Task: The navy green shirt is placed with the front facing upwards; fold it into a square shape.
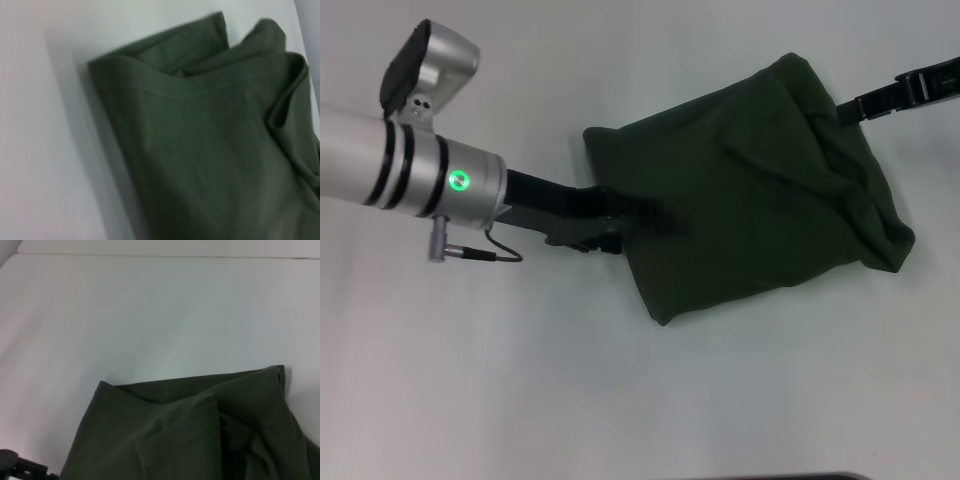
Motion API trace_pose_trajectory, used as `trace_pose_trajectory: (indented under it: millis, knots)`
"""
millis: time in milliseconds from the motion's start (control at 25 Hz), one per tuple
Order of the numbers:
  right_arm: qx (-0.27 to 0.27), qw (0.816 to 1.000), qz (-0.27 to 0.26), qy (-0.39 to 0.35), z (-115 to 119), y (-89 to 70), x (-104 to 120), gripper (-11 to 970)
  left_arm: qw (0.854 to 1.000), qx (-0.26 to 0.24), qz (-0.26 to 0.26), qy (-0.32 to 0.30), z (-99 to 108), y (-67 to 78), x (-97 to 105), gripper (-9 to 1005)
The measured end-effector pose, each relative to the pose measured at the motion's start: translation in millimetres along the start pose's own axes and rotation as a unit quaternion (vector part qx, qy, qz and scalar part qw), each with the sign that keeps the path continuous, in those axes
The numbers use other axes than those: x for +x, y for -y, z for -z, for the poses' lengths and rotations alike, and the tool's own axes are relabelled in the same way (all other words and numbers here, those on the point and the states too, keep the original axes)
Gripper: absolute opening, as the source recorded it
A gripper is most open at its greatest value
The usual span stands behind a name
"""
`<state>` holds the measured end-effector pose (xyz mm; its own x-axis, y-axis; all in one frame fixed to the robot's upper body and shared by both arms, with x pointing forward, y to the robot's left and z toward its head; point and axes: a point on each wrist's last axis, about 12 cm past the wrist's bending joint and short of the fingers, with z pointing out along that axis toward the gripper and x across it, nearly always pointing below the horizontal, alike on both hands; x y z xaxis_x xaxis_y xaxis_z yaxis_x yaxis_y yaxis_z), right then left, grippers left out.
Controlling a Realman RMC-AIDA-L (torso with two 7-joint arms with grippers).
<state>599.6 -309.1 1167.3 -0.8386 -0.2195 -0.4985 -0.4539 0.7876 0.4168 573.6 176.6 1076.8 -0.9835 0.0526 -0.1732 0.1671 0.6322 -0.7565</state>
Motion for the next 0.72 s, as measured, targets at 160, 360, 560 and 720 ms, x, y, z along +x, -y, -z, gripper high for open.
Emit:
trace_pose_trajectory:
  millis: [160, 360, 560, 720]
  knots:
    - [0.002, 1.0, 0.002, 0.0, 1, 1.1, 0, 523, 1.0, 0.002, 0.006, 0.001, -10, 2.5, 2, 909]
    - [0.003, 1.0, 0.002, 0.002, 2, 1.9, 1, 520, 1.0, -0.001, -0.002, -0.014, -21, 8.4, 2, 906]
    - [0.003, 1.0, 0.0, 0.001, 2, 2.8, 3, 521, 1.0, -0.011, -0.026, -0.014, -20, 8.2, -1, 904]
    - [0.002, 1.0, -0.005, 0.003, 2, 4.0, 5, 521, 0.999, -0.014, -0.038, -0.013, -19, 7.9, -2, 821]
